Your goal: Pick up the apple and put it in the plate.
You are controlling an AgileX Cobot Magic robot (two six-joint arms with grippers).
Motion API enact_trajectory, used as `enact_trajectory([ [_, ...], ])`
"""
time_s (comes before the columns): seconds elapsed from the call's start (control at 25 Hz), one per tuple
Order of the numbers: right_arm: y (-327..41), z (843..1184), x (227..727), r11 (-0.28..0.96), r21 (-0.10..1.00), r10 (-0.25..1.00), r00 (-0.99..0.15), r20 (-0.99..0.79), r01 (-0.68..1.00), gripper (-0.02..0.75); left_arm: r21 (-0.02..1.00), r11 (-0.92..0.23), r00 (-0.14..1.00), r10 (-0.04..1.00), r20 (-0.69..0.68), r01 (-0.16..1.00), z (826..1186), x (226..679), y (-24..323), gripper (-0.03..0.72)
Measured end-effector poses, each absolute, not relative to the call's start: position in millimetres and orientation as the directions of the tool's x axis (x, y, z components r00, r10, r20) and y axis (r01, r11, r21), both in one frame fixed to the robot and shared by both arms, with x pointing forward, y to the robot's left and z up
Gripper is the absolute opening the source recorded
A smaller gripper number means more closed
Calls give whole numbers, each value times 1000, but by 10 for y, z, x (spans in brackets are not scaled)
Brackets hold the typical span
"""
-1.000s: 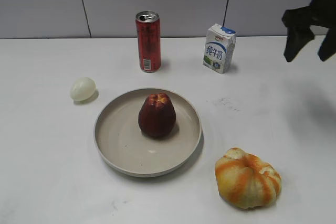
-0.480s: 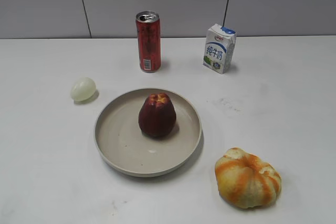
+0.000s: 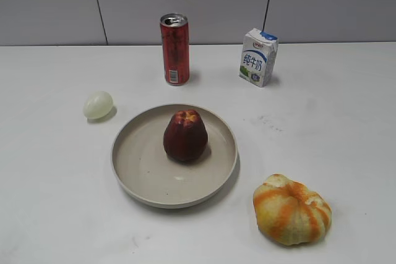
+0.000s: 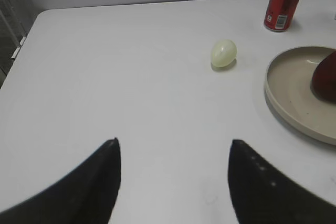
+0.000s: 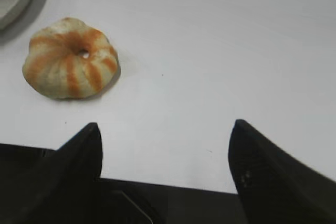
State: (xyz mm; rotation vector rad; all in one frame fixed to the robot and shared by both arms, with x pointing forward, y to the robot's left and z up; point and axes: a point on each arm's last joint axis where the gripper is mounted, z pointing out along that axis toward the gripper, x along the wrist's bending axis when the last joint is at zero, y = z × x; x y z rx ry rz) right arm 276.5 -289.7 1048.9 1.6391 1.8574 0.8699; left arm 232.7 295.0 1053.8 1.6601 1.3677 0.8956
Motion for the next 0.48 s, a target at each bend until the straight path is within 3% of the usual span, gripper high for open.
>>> enact_trajectory([
  [0.48,-2939,10525,2343,42,898,988,-151,27,438,592,898,-107,169,985,37,427,10538,2327,2950,491],
])
